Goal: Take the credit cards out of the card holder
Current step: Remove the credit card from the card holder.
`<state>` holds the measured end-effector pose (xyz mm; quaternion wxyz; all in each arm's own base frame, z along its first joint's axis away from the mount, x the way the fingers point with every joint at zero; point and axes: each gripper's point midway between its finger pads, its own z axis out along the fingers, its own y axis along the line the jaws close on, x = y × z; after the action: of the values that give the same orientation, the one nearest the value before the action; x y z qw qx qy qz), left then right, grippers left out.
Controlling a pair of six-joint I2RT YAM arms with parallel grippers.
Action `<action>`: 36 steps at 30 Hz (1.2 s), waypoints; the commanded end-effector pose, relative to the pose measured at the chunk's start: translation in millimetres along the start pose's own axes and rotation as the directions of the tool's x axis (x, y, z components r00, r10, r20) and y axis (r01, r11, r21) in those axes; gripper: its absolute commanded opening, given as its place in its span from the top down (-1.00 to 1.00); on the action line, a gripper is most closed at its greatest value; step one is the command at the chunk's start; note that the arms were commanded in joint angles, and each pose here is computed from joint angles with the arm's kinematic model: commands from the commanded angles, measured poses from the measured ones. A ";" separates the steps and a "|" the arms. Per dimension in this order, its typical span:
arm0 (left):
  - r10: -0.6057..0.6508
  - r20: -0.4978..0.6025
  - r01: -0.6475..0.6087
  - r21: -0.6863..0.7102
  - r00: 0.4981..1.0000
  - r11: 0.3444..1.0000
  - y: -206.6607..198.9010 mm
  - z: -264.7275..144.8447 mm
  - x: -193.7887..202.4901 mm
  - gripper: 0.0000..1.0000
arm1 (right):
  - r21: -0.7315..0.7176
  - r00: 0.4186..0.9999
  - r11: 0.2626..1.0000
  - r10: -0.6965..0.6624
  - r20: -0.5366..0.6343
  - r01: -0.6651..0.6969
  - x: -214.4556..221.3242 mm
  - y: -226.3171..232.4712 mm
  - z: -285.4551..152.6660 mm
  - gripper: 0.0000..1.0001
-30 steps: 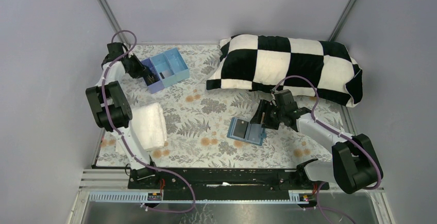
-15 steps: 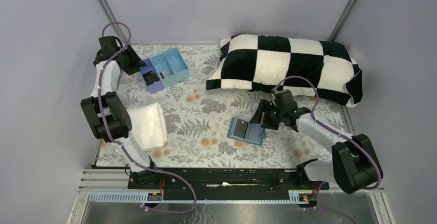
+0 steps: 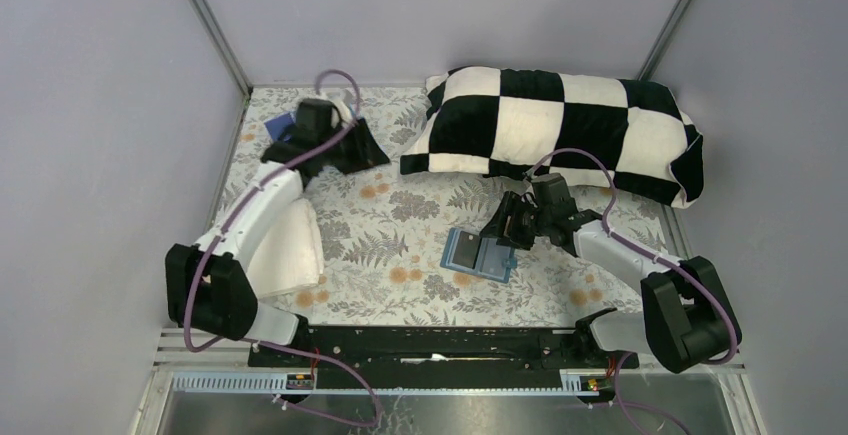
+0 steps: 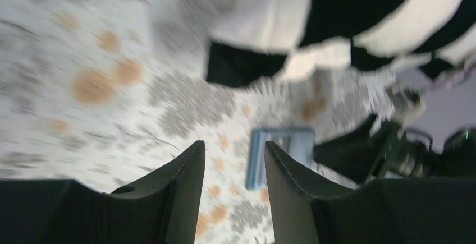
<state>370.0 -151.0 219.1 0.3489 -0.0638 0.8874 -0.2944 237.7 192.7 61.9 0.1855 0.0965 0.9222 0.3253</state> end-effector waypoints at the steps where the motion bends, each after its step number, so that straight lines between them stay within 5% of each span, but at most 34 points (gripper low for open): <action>1: -0.037 -0.096 0.052 0.163 0.995 0.985 -56.8 8.4 57.8 0.04 | -0.099 0.999 0.994 0.048 -0.016 -0.049 1.8 16.4 6.8 -0.15; 14: 0.031 -0.425 0.144 0.373 0.904 0.917 -120.0 70.4 223.6 0.23 | -0.111 0.968 0.961 0.250 -0.033 -0.252 29.9 -13.2 31.0 0.43; 36: 0.058 -0.570 0.041 0.160 0.820 0.986 -55.3 110.3 295.3 0.78 | -0.145 0.959 0.949 0.275 -0.061 -0.282 33.2 -12.3 40.3 0.59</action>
<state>216.1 -350.0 35.6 0.0707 0.0560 0.9117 -0.4008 219.9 212.5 14.1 0.1228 0.2075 0.8790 0.4114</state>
